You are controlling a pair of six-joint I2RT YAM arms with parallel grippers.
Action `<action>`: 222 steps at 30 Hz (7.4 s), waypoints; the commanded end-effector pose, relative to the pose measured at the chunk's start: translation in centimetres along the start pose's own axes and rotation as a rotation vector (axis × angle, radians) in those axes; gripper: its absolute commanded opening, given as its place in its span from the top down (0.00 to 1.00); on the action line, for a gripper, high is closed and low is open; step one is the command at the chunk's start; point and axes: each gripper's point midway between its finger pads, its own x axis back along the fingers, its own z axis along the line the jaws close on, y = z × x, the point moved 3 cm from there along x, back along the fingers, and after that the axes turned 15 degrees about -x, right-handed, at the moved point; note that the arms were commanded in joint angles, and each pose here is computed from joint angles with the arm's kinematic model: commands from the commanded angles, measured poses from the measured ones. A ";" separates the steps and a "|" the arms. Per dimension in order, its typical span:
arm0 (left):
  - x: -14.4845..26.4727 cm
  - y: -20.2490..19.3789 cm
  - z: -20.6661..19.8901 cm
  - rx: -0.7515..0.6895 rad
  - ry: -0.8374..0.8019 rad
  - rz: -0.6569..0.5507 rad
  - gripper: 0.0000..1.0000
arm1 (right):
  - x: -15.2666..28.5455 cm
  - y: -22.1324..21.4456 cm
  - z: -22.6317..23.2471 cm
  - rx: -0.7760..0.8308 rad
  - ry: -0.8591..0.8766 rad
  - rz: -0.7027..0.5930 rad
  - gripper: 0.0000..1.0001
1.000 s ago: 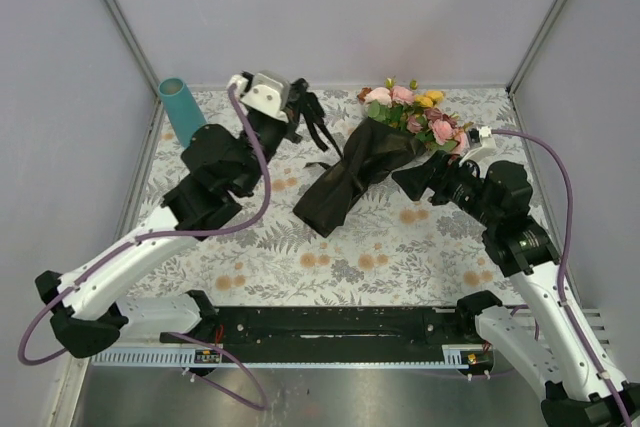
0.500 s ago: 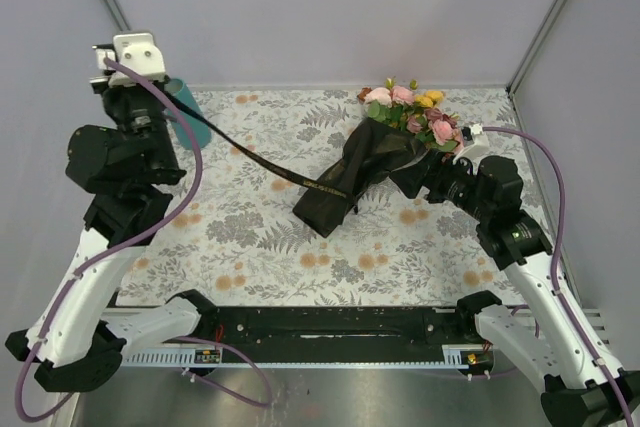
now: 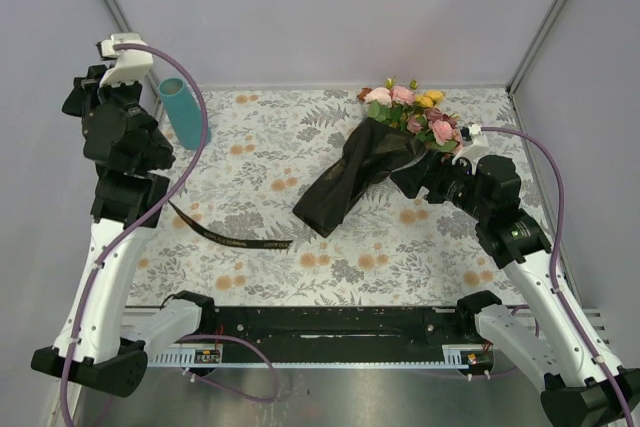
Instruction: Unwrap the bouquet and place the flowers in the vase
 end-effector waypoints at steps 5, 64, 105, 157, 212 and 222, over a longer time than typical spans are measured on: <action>-0.1 -3.3 -4.4 0.063 -0.093 0.112 1.00 | 0.1 0.2 -0.2 0.016 0.003 -0.025 0.11; 34.9 0.5 -28.8 0.503 -1.963 0.076 0.44 | -12.9 -0.7 -6.7 -0.291 -0.055 -0.029 0.60; 37.9 0.3 -35.9 0.218 -1.800 0.198 0.54 | -18.2 -3.8 -15.7 -0.366 -0.202 0.086 0.76; 18.4 0.1 -41.1 0.294 -1.608 0.262 0.21 | -16.7 -2.2 -14.5 -0.318 -0.216 0.061 0.78; 35.5 3.5 -33.9 0.385 -1.937 -0.207 0.27 | -4.3 3.4 -3.9 -0.204 -0.106 -0.163 0.79; 22.3 -1.2 -27.9 0.270 -1.368 -0.012 0.01 | -8.8 -3.3 -10.7 -0.306 -0.179 0.049 0.77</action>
